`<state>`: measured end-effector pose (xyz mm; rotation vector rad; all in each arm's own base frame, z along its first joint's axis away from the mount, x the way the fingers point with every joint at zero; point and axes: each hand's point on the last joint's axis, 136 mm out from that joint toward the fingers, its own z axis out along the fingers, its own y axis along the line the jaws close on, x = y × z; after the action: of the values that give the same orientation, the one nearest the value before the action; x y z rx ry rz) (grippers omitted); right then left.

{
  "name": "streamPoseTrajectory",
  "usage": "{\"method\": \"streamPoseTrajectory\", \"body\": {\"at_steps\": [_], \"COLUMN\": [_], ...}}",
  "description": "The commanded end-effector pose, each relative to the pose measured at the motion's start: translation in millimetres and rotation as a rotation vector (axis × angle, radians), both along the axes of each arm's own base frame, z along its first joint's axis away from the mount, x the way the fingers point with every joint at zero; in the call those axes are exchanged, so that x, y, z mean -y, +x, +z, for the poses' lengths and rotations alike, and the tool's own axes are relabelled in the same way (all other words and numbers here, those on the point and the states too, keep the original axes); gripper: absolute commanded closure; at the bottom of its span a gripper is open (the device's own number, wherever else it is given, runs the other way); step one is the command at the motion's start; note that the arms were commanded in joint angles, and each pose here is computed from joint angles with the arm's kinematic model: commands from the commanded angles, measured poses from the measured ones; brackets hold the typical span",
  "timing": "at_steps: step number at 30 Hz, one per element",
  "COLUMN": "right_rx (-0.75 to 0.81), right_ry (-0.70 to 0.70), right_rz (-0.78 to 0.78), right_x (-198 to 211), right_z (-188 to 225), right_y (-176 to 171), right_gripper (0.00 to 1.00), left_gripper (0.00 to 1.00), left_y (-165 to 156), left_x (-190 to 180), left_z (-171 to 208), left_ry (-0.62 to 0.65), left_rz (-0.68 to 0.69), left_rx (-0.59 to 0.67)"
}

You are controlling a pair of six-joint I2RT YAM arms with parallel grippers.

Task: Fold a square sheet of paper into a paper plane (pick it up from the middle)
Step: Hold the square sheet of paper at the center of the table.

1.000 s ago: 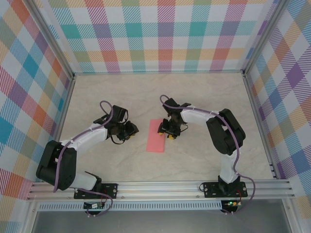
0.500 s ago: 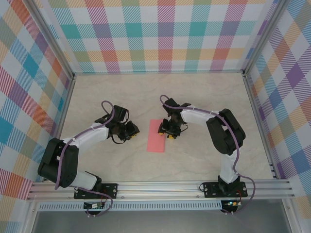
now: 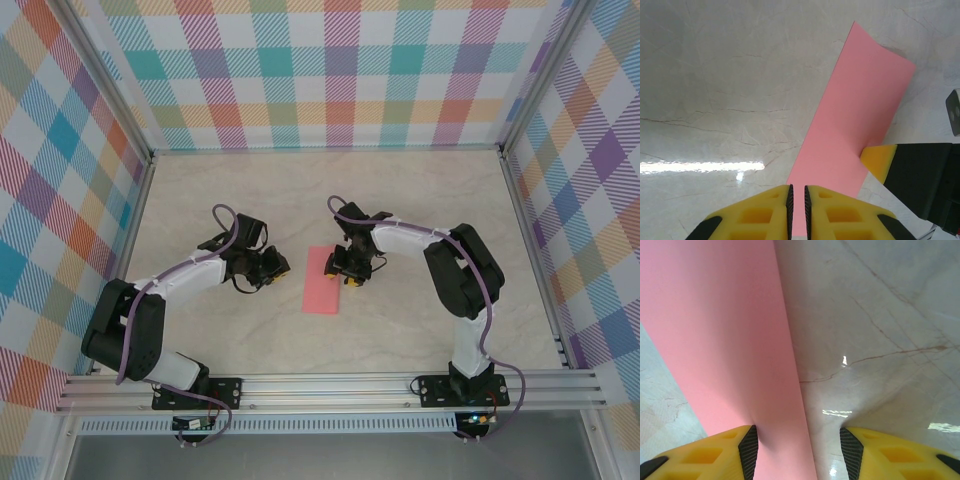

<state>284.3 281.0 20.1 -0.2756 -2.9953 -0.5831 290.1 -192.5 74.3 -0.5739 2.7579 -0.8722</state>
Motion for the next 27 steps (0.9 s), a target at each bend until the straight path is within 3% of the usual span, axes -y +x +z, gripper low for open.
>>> {"method": "streamPoseTrajectory", "body": {"at_steps": [1,4,16,27], "right_rx": [-0.079,-0.085,-0.095,-0.098], "right_ry": [-0.183,-0.193,-0.189,-0.193], "right_rz": [-0.001,-0.005,-0.011,-0.012], "right_x": [36,38,38,38], "right_z": [-33,-35,-40,-40], "right_y": [-19,-20,-22,-23], "right_gripper": [0.49,0.49,0.50,0.50], "left_gripper": [0.89,1.00,1.00,1.00], "left_y": [4,6,24,24], "left_x": [10,17,63,66], "left_z": [7,10,2,-23], "left_ry": [-0.027,-0.040,-0.142,-0.124], "left_rz": [-0.031,-0.054,-0.145,-0.210], "left_rx": [0.016,0.023,0.062,0.089]}}
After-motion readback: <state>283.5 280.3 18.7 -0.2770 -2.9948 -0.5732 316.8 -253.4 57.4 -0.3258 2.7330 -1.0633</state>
